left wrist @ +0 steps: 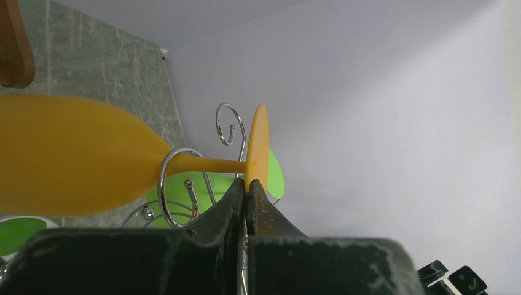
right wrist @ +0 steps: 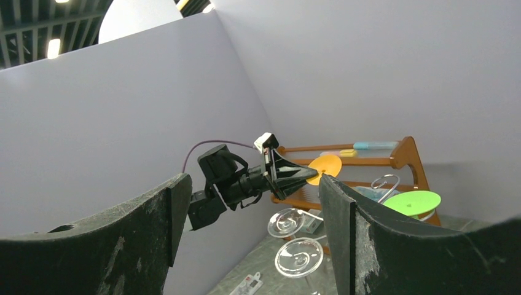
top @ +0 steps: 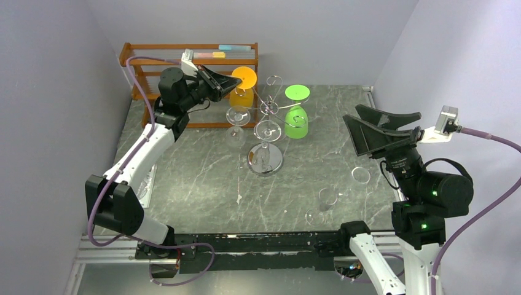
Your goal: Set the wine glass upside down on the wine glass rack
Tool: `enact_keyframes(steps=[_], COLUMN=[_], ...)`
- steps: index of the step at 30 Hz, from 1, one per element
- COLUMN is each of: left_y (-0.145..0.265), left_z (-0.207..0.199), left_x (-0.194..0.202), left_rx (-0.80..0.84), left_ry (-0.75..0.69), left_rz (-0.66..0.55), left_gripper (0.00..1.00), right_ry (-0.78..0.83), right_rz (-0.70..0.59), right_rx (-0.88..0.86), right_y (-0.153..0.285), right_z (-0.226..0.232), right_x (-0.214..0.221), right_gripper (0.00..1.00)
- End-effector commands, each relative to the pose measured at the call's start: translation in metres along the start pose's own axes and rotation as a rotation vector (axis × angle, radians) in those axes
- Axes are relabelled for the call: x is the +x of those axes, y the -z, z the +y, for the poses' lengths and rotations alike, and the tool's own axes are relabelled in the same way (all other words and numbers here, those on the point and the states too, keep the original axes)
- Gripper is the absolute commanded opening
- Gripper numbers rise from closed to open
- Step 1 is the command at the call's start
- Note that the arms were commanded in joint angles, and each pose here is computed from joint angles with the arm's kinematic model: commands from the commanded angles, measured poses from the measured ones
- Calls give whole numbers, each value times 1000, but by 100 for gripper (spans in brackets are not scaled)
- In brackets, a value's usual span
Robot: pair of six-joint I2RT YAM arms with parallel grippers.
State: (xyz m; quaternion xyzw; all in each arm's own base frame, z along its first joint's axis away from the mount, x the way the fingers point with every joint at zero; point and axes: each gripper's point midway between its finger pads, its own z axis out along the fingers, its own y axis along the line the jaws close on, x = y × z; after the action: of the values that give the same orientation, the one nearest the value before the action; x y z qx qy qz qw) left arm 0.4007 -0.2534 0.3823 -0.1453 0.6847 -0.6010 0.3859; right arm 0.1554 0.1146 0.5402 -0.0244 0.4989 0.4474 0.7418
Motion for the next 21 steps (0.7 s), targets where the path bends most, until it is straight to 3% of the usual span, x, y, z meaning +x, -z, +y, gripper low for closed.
enact_keyframes(steps=[1,21], left_y=[12,24], left_z=[-23,13], left_x=[-11,2], left_rx=[73,-52], left_ry=[-52,-104], left_rz=[-33,6], left_gripper=[5,8], right_ry=[-5,-8], right_rz=[-6,-9], right_rx=[-4,-20], right_y=[4,5], right_z=[7,8], right_x=[-5,-3], right_gripper=[79,79])
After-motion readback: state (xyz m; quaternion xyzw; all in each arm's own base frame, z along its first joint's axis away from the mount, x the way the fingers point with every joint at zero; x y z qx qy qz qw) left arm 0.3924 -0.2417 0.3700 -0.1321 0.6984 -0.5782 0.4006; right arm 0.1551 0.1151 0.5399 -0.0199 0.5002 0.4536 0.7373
